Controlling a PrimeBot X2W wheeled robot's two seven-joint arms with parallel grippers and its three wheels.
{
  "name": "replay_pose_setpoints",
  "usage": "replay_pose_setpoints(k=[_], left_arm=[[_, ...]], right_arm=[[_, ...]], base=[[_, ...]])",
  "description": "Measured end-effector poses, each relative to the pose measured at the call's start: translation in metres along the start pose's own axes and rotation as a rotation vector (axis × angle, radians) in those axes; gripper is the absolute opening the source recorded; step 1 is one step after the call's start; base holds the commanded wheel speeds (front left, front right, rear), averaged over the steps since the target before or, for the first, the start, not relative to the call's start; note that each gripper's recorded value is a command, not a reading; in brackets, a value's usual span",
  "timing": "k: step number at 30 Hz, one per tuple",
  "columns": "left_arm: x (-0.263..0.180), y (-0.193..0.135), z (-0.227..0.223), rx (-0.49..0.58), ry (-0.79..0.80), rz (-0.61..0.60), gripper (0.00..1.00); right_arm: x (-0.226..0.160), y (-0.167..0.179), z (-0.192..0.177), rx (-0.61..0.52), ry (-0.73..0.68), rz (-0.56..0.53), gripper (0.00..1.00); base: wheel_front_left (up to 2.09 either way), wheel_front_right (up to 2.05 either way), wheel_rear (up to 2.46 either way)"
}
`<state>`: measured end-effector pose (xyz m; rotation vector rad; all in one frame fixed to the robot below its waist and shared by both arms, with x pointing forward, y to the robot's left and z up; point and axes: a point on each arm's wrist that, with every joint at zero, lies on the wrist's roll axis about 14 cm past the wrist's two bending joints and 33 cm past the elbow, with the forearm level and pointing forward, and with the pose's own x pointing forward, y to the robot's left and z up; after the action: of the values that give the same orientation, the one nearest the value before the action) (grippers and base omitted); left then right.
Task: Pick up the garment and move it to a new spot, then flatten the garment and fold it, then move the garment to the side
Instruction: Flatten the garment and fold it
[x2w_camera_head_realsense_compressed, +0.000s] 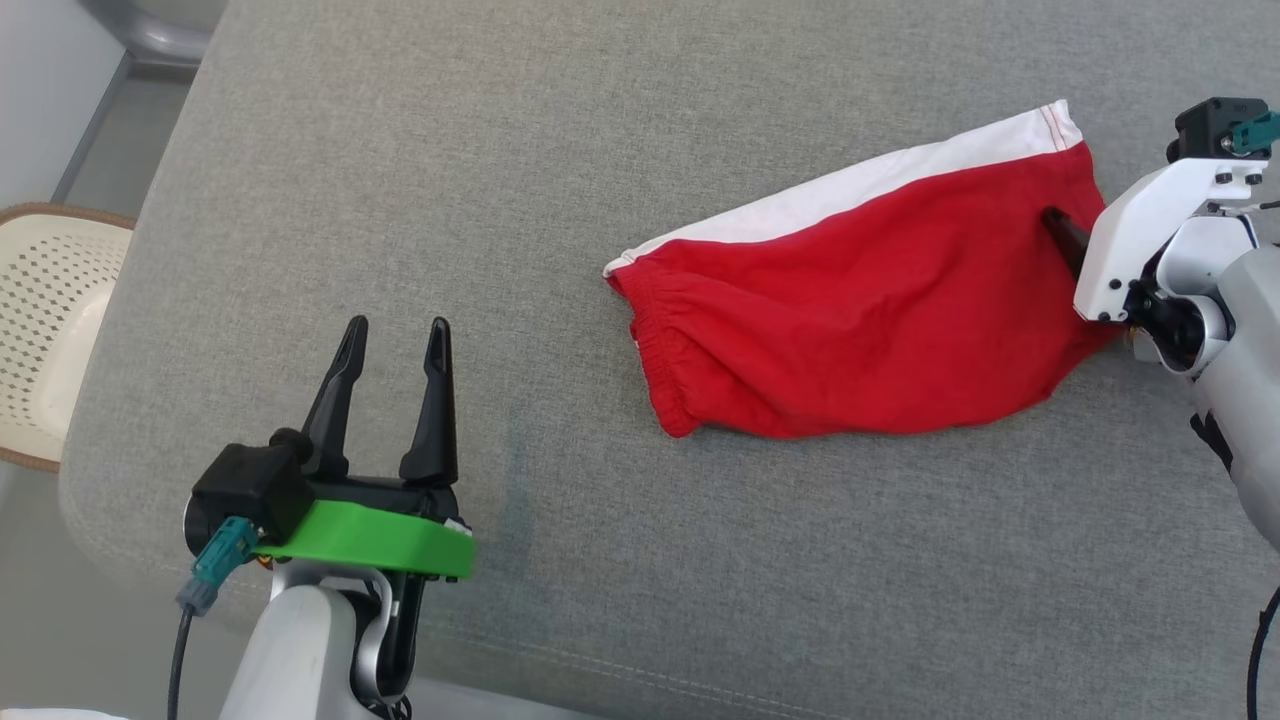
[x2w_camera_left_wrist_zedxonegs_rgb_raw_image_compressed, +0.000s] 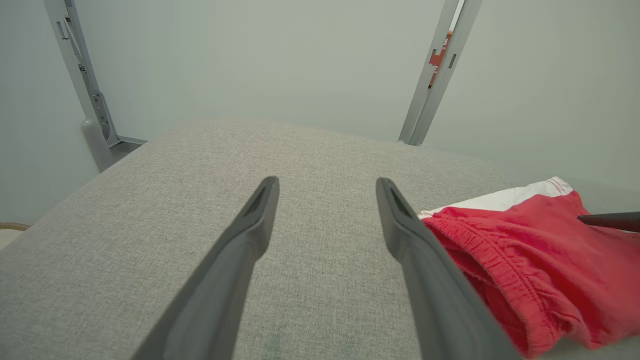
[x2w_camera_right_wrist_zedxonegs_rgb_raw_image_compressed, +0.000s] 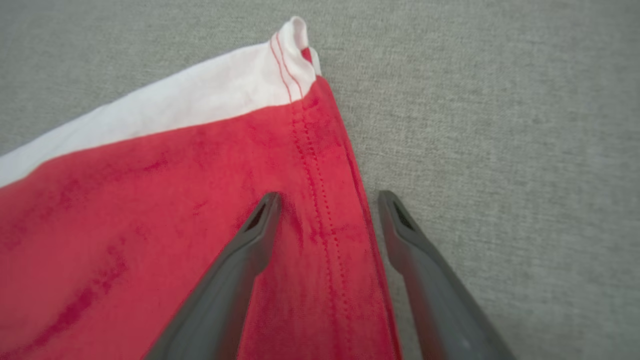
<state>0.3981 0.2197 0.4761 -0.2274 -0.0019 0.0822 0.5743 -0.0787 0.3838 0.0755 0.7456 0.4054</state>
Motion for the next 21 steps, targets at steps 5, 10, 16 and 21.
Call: replay_pose_setpoints(k=[5, 10, 16, 21], left_arm=[[-0.002, 0.006, -0.004, -0.012, 0.012, 0.020, 1.00], [-0.003, 0.003, -0.009, -0.019, 0.029, 0.008, 1.00], [-0.002, -0.009, -0.013, -0.033, 0.037, -0.025, 1.00], [-0.001, -0.023, -0.011, -0.043, 0.030, -0.066, 1.00]], right_arm=[[0.012, 0.005, -0.014, -0.028, 0.071, -0.005, 0.08], [0.011, 0.011, -0.015, -0.051, 0.077, -0.002, 0.00], [-0.008, -0.014, -0.011, -0.076, 0.042, -0.069, 0.00], [-0.041, -0.063, -0.008, -0.103, 0.039, -0.193, 0.00]], base=[[0.00, 0.00, 0.00], [0.00, 0.00, 0.00], [0.00, 0.00, 0.00], [0.00, 0.00, 0.00]])
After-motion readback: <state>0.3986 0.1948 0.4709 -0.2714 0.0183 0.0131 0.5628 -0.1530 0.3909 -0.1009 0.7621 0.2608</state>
